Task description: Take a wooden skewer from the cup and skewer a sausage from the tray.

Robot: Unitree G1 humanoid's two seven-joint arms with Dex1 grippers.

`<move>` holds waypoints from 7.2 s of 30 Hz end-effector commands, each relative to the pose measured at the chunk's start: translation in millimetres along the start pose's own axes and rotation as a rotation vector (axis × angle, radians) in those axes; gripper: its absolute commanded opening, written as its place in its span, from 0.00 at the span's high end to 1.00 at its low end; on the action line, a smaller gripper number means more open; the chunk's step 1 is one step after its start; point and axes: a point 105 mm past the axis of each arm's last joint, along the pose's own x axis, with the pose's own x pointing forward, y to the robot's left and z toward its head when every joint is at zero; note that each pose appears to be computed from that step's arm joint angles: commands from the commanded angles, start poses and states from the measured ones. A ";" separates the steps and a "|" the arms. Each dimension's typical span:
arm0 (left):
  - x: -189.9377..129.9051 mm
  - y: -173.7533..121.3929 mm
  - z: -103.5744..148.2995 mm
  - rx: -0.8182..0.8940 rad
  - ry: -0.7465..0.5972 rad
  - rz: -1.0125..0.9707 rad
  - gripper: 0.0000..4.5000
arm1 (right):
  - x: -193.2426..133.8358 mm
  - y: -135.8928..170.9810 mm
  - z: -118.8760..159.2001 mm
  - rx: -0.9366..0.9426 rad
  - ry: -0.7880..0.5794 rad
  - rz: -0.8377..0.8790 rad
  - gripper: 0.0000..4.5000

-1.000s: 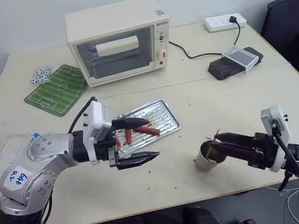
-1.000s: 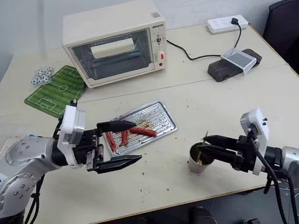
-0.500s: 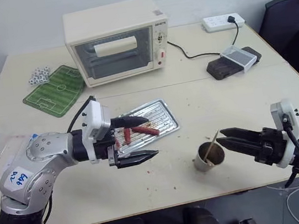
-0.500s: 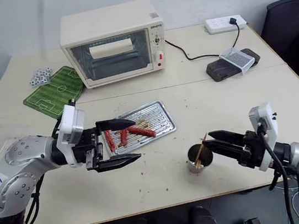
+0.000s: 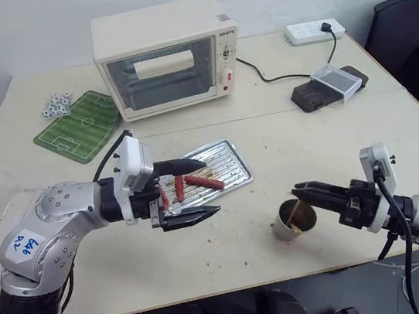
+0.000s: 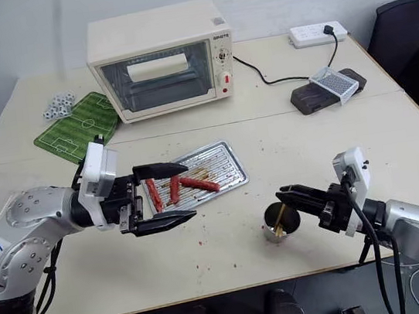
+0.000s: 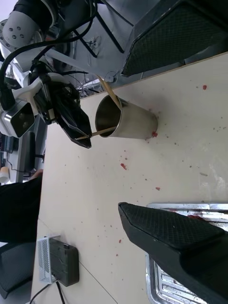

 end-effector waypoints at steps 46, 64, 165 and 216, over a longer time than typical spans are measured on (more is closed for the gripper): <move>-38.6 10.3 0.1 0.033 -0.112 0.510 0.00 | 95.9 57.4 152.3 0.365 -0.294 0.379 0.98; -8.5 20.0 21.7 0.056 -0.297 0.512 0.00 | 111.2 61.6 161.0 0.552 -0.394 0.353 0.98; -126.2 9.9 20.6 0.130 0.035 0.847 1.00 | 166.9 14.1 104.4 -0.629 0.470 0.186 0.15; -121.9 6.7 15.6 0.133 0.006 0.880 1.00 | 227.2 14.5 1.9 -0.795 0.740 0.310 0.75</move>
